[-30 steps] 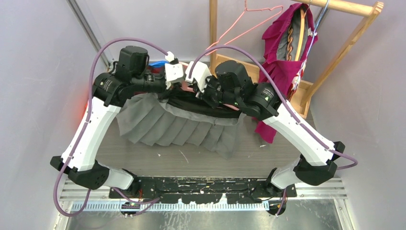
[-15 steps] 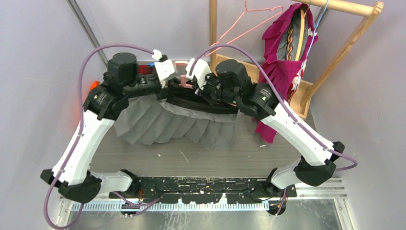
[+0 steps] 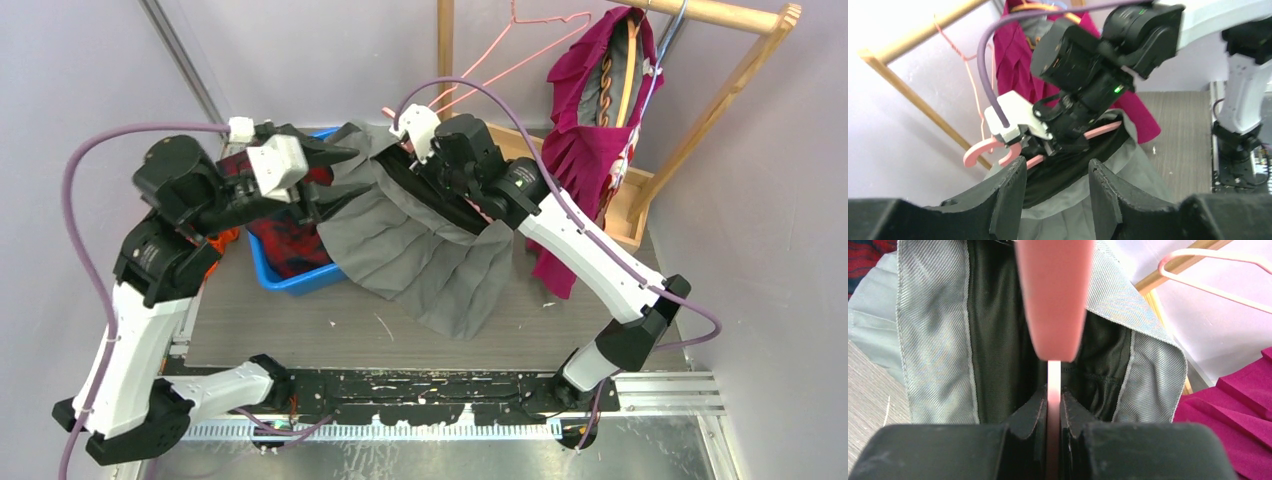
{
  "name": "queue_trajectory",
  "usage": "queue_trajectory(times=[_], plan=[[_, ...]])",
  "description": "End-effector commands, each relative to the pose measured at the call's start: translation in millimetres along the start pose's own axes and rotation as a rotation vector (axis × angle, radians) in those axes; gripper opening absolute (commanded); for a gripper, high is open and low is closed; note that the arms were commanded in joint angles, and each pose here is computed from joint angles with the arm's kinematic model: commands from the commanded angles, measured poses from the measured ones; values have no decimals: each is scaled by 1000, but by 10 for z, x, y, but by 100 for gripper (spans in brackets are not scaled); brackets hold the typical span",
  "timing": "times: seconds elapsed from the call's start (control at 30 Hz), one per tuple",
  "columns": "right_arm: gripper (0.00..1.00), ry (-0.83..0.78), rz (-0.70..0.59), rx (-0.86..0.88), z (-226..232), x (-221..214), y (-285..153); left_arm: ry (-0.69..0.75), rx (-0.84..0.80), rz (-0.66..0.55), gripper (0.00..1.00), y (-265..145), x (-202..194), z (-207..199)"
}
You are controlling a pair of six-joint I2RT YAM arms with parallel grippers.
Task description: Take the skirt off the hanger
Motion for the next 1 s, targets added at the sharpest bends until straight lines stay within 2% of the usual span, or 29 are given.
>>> queue_trajectory(times=[0.0,0.17,0.37,0.5,0.57,0.97], plan=[[1,59,-165,-84,-219,289,-334,-2,142,105,49,261,-384,341],[1,75,-186,-101,-289,321,-520,1,258,192,48,442,-715,577],[1,82,-223,-93,-313,364,-698,-25,389,218,45,555,-923,767],[1,77,-232,-79,-298,335,-765,-41,430,185,43,632,-911,842],[1,79,-234,-64,-279,322,-783,-54,433,206,43,731,-994,913],[1,102,-248,-7,-206,313,-779,-40,475,138,41,971,-788,1095]])
Point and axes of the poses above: each gripper's point midway between its finger pads, its own y axis out along the fingers, its own z axis along the line the jaws close on, x = y × z, the point moved 9 cm from there along -y, back along the fingers, and after that the axes turned 15 degrees about -y, right-handed, at the moved point
